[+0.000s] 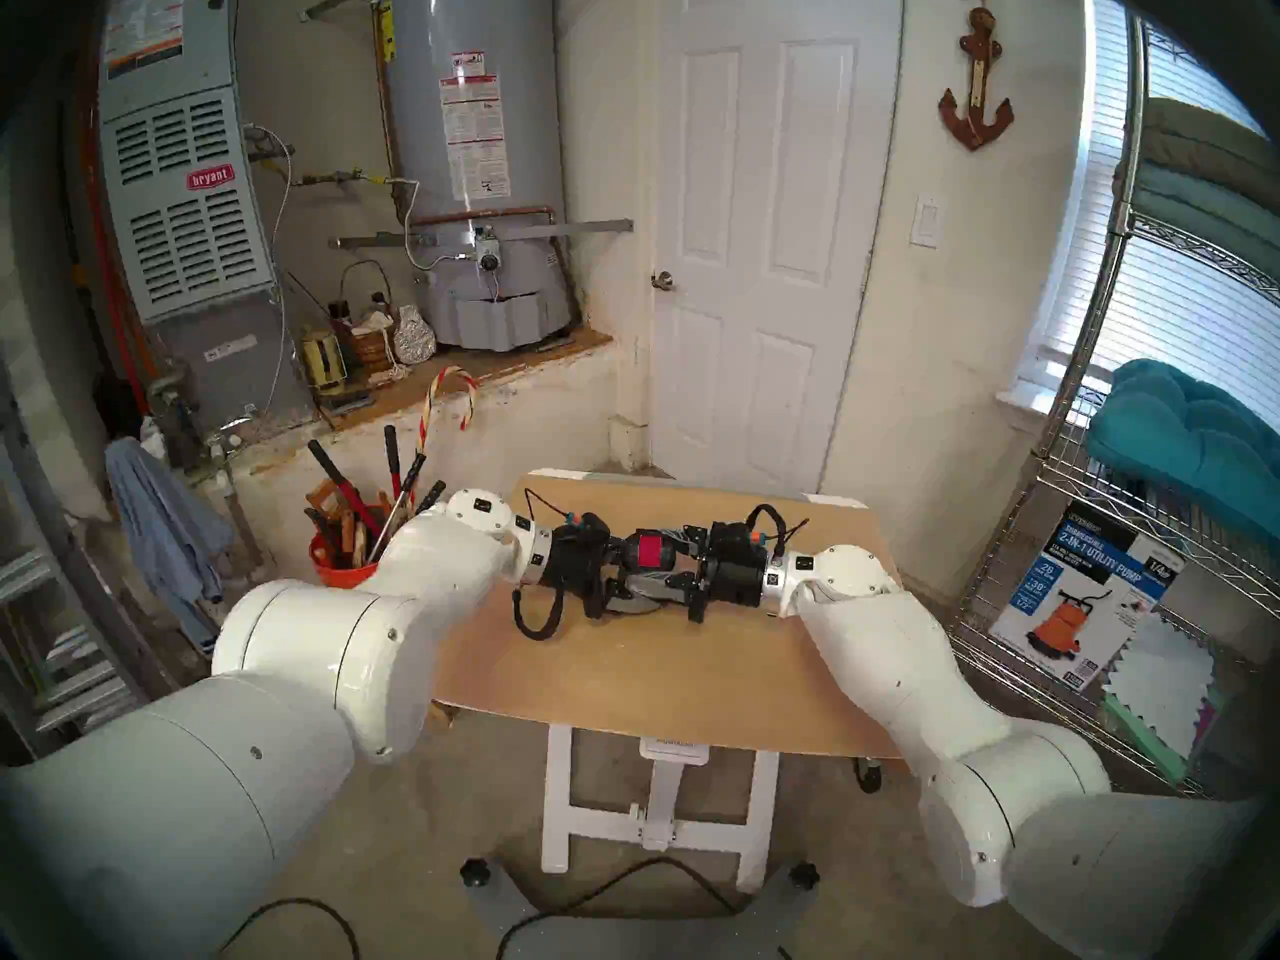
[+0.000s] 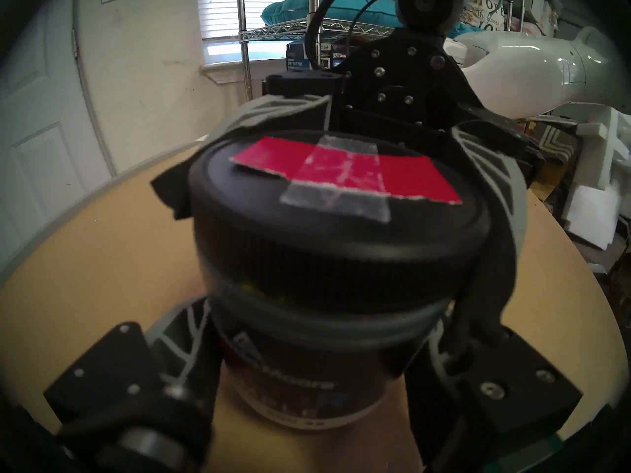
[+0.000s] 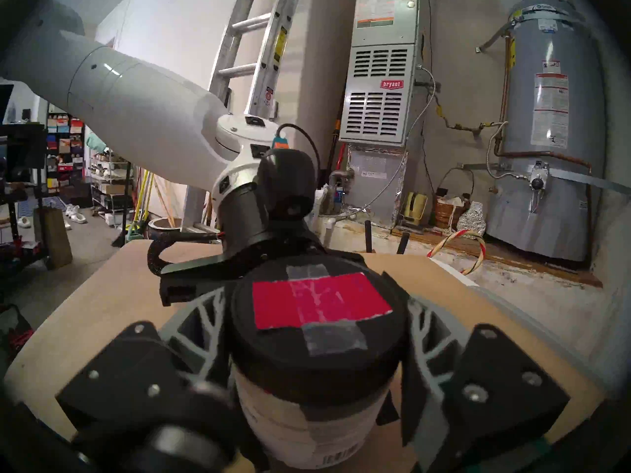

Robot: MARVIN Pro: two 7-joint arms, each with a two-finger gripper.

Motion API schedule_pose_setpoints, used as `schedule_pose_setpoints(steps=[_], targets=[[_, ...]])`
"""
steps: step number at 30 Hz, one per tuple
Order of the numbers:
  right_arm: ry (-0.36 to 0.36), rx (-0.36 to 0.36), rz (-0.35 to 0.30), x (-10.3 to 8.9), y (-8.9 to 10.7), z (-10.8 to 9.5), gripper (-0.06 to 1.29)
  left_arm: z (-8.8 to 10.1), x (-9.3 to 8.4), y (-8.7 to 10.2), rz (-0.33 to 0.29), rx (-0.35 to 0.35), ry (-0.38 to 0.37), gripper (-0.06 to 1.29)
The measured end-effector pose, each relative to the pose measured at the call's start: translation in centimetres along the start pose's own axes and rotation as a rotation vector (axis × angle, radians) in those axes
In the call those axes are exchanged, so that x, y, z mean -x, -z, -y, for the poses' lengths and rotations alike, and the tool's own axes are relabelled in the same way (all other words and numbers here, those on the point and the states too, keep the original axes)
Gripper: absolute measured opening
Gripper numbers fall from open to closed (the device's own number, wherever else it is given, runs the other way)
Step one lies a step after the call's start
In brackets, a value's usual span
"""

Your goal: Open paint jar

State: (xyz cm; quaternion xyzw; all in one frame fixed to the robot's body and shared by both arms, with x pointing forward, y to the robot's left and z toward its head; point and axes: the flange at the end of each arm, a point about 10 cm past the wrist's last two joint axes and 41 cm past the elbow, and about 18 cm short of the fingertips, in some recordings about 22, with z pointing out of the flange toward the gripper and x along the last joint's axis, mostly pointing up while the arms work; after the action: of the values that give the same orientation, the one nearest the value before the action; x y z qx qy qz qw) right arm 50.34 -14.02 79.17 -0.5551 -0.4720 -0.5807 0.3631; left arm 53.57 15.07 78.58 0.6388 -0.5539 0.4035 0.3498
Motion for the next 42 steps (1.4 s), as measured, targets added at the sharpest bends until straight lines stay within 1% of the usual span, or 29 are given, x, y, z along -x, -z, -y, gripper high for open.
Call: schedule_pose_setpoints(steps=[4, 7, 8, 9, 11, 12, 14, 15, 17, 20, 21, 25, 27, 29, 32, 34, 36, 42], targets=[[-0.015, -0.003, -0.011, 0.2, 0.0, 0.1, 0.76, 0.0, 0.2, 0.0, 0.005, -0.002, 0.000, 0.78], [-0.024, -0.001, -0.025, 0.1, 0.1, 0.1, 0.86, 0.0, 0.2, 0.0, 0.005, -0.005, -0.005, 0.78], [-0.027, 0.000, -0.033, 0.0, 0.1, 0.1, 0.93, 0.0, 0.2, 0.0, 0.005, -0.008, -0.006, 0.78], [-0.032, 0.002, -0.043, -0.1, 0.1, 0.1, 0.98, 0.0, 0.3, 0.1, 0.006, -0.012, -0.005, 0.78], [-0.041, 0.010, -0.063, -0.3, 0.2, 0.0, 0.99, 0.1, 0.4, 0.1, 0.005, -0.020, -0.003, 0.78], [-0.049, 0.016, -0.076, -0.5, 0.3, -0.1, 1.04, 0.1, 0.4, 0.1, 0.004, -0.026, -0.002, 0.78], [-0.071, 0.035, -0.106, -0.9, 0.4, -0.2, 1.08, 0.2, 0.4, 0.1, 0.000, -0.039, 0.000, 0.78], [-0.078, 0.043, -0.117, -1.0, 0.5, -0.2, 1.15, 0.2, 0.5, 0.1, -0.001, -0.043, 0.001, 0.78], [-0.098, 0.068, -0.143, -1.3, 0.8, -0.2, 1.19, 0.3, 0.5, 0.1, -0.003, -0.052, 0.003, 0.78], [-0.136, 0.143, -0.181, -1.6, 1.3, -0.5, 1.19, 0.3, 0.5, 0.0, -0.006, -0.064, 0.007, 0.78], [-0.143, 0.158, -0.185, -1.6, 1.4, -0.5, 1.19, 0.4, 0.5, 0.0, -0.006, -0.066, 0.008, 0.78], [-0.179, 0.253, -0.204, -1.3, 1.9, -0.4, 1.19, 0.4, 0.4, -0.3, -0.007, -0.081, 0.020, 0.78], [-0.199, 0.306, -0.211, -1.1, 2.2, -0.1, 1.19, 0.5, 0.4, -0.5, -0.006, -0.089, 0.029, 0.78], [-0.216, 0.343, -0.213, -0.8, 2.3, 0.3, 1.19, 0.5, 0.3, -0.7, -0.006, -0.094, 0.036, 0.78], [-0.234, 0.370, -0.215, -0.4, 2.3, 1.0, 1.19, 0.5, 0.3, -0.9, -0.007, -0.099, 0.043, 0.78], [-0.240, 0.375, -0.215, -0.3, 2.2, 1.4, 1.19, 0.5, 0.3, -0.9, -0.007, -0.101, 0.046, 0.78], [-0.250, 0.382, -0.212, 0.0, 2.1, 2.3, 1.19, 0.5, 0.3, -1.0, -0.008, -0.104, 0.050, 0.78], [-0.258, 0.393, -0.184, 0.3, 1.8, 4.0, 1.19, 0.5, 0.3, -1.1, -0.007, -0.104, 0.054, 0.78]])
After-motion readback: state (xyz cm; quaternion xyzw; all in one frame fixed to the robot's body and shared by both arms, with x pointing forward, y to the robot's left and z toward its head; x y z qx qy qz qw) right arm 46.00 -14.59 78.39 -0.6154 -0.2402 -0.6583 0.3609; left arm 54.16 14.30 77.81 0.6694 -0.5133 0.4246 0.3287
